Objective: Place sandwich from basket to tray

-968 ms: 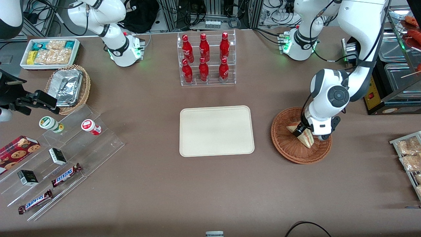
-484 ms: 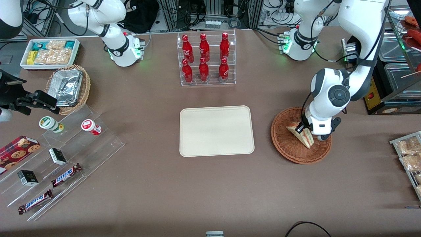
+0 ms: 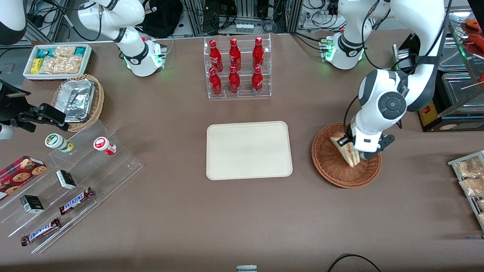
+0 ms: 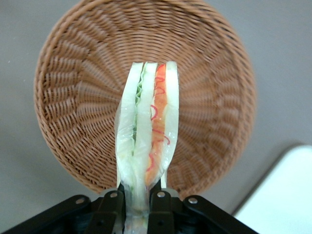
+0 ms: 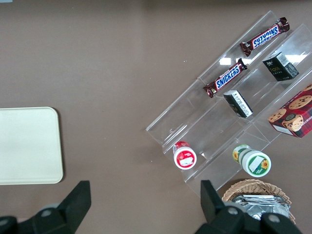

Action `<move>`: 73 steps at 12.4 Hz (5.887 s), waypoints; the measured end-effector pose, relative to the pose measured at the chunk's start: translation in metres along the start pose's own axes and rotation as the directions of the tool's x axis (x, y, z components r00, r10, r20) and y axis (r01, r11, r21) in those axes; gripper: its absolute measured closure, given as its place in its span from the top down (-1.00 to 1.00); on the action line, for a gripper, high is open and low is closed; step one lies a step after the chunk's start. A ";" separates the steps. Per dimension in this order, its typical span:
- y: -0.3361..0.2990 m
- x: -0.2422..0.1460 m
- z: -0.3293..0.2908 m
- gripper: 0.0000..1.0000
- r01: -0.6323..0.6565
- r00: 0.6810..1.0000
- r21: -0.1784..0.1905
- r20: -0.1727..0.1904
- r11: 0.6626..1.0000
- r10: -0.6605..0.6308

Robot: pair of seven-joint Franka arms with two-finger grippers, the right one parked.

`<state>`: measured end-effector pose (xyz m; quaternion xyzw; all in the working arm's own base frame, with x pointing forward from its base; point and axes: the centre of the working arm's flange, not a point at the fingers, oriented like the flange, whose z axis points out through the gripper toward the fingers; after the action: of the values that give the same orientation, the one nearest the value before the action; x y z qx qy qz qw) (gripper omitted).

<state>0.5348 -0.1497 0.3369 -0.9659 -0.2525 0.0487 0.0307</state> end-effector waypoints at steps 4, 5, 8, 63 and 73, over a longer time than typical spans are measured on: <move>0.082 -0.040 -0.018 -0.72 -0.184 0.983 0.012 0.011 0.983 0.184; 0.106 -0.047 -0.015 -0.72 -0.215 0.976 0.007 0.015 0.976 0.215; 0.169 -0.061 -0.001 -0.72 -0.256 0.966 0.011 0.045 0.967 0.255; -0.017 0.026 -0.129 1.00 -0.373 0.924 0.068 0.116 0.925 0.364; -0.116 0.012 -0.228 1.00 -0.528 0.837 0.032 0.187 0.849 0.513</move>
<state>0.5138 -0.0503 0.5718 -0.9881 0.0201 0.1483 0.0342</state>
